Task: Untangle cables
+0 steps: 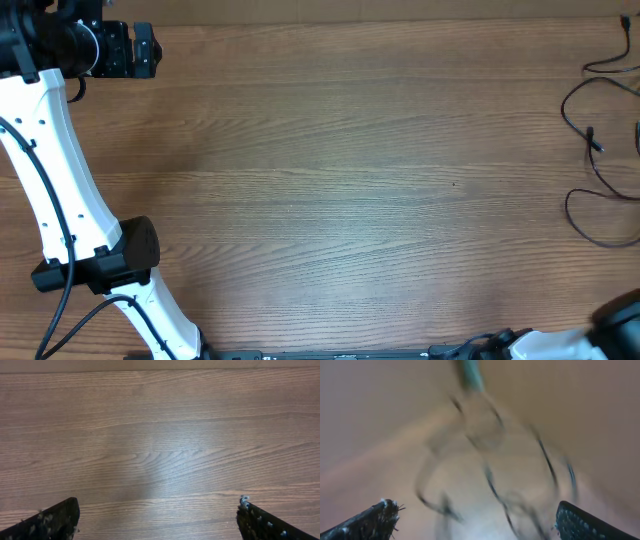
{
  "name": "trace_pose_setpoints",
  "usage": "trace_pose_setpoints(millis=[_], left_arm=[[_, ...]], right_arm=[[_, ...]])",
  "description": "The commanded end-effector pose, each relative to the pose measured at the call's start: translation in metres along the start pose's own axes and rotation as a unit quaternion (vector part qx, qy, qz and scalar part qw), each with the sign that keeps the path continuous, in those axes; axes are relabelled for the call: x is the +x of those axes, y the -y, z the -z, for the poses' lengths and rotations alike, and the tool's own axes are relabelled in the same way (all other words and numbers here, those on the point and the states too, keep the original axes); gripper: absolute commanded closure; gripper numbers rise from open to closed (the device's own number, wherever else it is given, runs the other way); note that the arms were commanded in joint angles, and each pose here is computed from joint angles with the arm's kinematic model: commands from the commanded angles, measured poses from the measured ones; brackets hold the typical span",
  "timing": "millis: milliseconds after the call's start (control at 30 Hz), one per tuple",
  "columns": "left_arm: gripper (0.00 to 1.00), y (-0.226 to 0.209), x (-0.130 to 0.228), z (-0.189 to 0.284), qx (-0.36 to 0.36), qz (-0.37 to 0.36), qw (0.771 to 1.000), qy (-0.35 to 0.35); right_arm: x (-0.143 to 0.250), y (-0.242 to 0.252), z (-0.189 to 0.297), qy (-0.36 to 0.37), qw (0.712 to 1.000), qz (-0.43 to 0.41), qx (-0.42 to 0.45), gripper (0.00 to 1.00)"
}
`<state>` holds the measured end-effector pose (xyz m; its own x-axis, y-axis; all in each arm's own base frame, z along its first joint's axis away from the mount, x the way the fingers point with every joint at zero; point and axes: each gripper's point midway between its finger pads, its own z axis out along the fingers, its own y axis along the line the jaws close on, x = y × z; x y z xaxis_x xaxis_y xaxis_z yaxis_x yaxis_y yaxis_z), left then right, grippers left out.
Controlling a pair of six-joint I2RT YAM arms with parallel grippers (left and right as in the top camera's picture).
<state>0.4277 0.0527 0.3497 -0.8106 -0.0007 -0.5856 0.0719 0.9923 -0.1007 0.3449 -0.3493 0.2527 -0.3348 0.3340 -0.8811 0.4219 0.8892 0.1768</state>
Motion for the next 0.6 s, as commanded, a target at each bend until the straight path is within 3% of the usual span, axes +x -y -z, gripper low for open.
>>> trace_pose_setpoints(millis=[0,167,367,500,567], left_arm=[[0.00,0.006,0.000,-0.001,0.011,-0.010,1.000,-0.001],[0.00,0.006,0.000,-0.001,0.010,-0.010,1.000,-0.001],[0.00,0.005,-0.004,-0.001,0.007,-0.014,1.000,0.007],[0.01,0.018,-0.016,-0.001,0.037,-0.025,0.999,0.032],[0.06,0.037,-0.031,0.000,0.076,-0.040,0.994,0.063]], right_arm=[[-0.091,-0.070,0.039,0.085,0.993,0.079,0.002,0.00],[-0.126,-0.164,0.042,0.116,0.983,0.130,-0.057,0.00],[-0.101,-0.312,0.043,0.114,0.955,0.183,-0.204,0.00],[-0.080,-0.413,0.075,0.146,0.898,0.269,-0.315,0.00],[-0.072,-0.462,0.100,0.174,0.869,0.290,-0.362,0.00]])
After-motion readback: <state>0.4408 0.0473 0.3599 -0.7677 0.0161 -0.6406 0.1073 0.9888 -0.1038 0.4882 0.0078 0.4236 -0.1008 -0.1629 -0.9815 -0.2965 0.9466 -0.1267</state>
